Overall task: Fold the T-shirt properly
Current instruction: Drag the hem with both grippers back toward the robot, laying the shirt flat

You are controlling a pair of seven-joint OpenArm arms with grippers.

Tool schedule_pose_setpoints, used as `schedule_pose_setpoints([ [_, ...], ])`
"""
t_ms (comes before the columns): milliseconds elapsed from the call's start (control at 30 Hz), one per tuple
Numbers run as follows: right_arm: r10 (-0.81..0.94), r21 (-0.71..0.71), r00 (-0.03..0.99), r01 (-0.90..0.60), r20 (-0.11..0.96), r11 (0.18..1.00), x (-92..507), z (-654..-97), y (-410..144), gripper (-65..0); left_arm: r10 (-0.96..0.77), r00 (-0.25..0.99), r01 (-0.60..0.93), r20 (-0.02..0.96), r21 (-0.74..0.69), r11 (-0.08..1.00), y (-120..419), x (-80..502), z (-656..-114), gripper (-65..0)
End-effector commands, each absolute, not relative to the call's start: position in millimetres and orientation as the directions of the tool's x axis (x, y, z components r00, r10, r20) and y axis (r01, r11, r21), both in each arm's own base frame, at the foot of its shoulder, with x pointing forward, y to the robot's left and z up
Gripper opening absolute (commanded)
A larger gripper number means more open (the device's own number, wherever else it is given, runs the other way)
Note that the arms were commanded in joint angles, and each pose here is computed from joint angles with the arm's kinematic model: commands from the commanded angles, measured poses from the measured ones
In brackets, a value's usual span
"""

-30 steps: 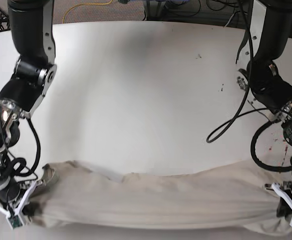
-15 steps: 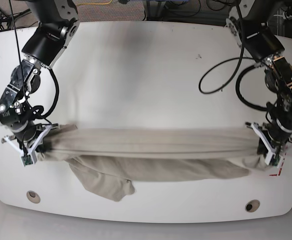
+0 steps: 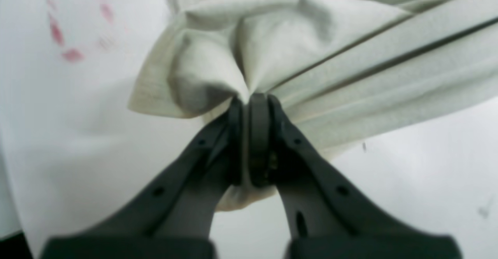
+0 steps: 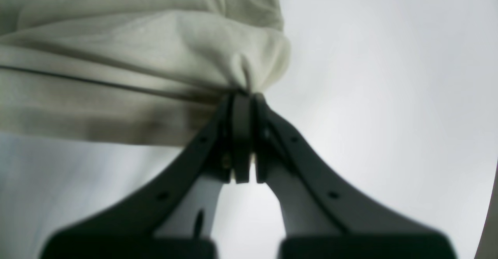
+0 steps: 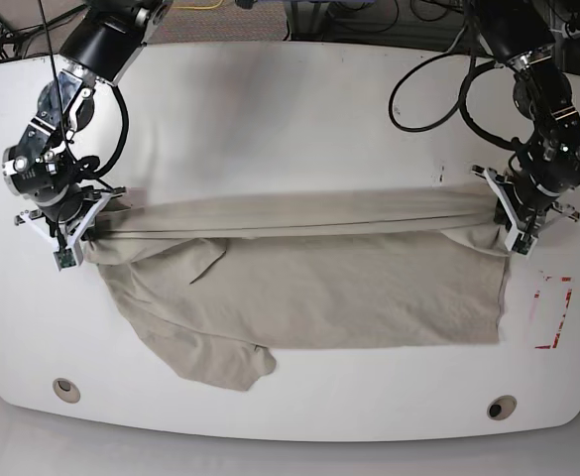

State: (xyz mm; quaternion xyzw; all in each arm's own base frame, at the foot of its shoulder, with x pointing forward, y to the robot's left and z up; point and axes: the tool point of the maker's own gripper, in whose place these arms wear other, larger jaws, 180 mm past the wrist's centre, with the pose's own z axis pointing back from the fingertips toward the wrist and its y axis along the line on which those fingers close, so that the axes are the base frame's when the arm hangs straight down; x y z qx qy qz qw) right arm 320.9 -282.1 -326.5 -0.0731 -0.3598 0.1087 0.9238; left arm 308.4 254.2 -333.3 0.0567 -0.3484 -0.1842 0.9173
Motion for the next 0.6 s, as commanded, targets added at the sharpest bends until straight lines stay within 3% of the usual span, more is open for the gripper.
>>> schedule_pose_setpoints([
  [0, 0.265, -0.254, 0.702, -0.123, 0.661, 0.959, 316, -315, -287, -65.0, -0.402, 0.691, 0.276, 0.600, 0.294, 0.915, 274, 306, -324, -65.0],
  [567, 0.253, -0.199, 0.808, -0.170, 0.533, 0.965, 246, -371, -269, -65.0, -0.435, 0.762, 0.316, 0.481, 0.310, 0.897, 293, 264, -352, -65.0],
])
